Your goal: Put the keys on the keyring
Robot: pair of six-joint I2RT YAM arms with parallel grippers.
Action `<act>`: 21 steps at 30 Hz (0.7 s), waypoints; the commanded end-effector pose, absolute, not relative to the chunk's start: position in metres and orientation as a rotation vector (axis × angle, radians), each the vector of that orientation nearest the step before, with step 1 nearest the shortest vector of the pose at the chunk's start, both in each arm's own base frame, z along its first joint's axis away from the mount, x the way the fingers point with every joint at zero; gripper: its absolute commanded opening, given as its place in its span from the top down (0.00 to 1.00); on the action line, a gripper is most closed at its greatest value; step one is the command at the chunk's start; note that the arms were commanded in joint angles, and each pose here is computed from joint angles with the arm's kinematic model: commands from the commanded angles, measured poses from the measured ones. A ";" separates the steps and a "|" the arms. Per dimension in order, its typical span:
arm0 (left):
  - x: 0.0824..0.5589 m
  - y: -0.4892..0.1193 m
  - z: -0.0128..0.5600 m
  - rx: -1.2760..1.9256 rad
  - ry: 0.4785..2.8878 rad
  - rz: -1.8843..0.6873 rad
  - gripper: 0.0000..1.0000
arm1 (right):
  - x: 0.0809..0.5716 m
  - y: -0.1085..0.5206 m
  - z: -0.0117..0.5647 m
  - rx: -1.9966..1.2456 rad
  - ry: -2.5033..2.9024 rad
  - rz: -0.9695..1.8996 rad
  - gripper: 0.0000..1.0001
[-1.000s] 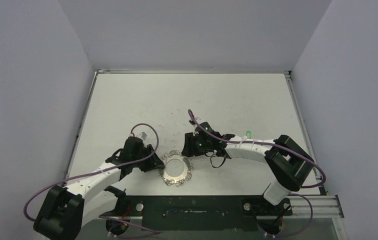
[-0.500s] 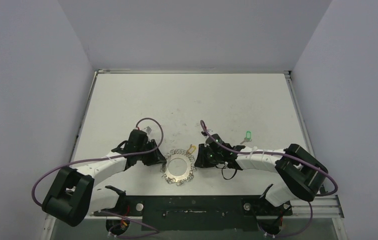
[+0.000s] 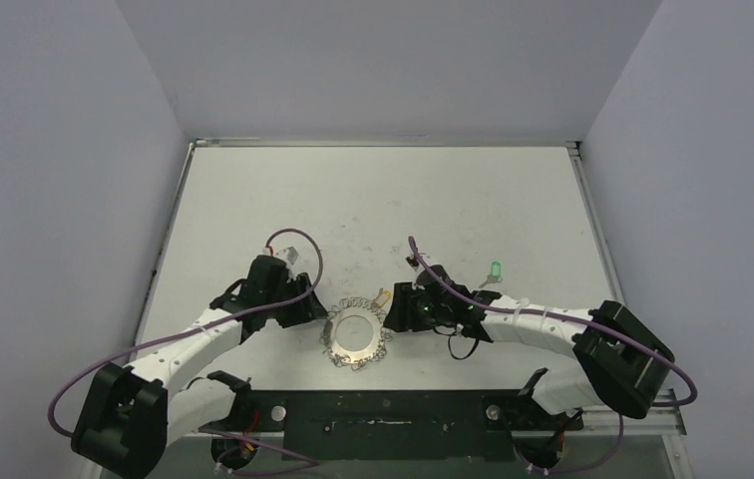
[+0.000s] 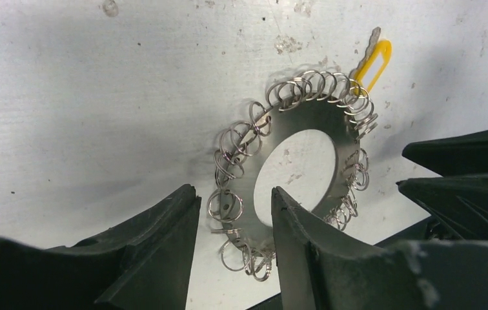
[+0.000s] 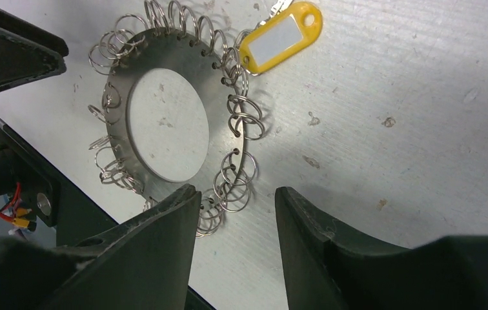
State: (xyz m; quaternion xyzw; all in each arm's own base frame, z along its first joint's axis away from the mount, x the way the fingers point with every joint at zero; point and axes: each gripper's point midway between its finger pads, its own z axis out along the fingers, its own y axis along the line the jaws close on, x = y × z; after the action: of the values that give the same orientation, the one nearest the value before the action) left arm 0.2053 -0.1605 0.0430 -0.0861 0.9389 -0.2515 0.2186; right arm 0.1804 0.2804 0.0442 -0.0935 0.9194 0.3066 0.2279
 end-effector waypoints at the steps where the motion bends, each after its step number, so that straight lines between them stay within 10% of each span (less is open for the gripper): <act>1: 0.187 -0.161 0.040 -0.293 2.614 -0.767 0.56 | 0.177 0.287 0.044 -0.267 2.548 0.868 0.52; 15: 0.171 -0.165 0.028 -0.360 2.621 -0.859 0.60 | 0.167 0.346 0.035 -0.400 2.520 1.004 0.66; 21: 0.173 -0.159 0.030 -0.349 2.631 -0.802 0.59 | 0.174 0.348 0.043 -0.402 2.491 0.983 0.56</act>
State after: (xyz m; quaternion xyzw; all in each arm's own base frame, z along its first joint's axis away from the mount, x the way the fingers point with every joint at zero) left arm 0.1649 -0.1617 0.0226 -0.1331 0.9312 -0.2949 0.1677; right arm 0.1618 0.3334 0.0220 -0.1391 0.9140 0.3349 0.1822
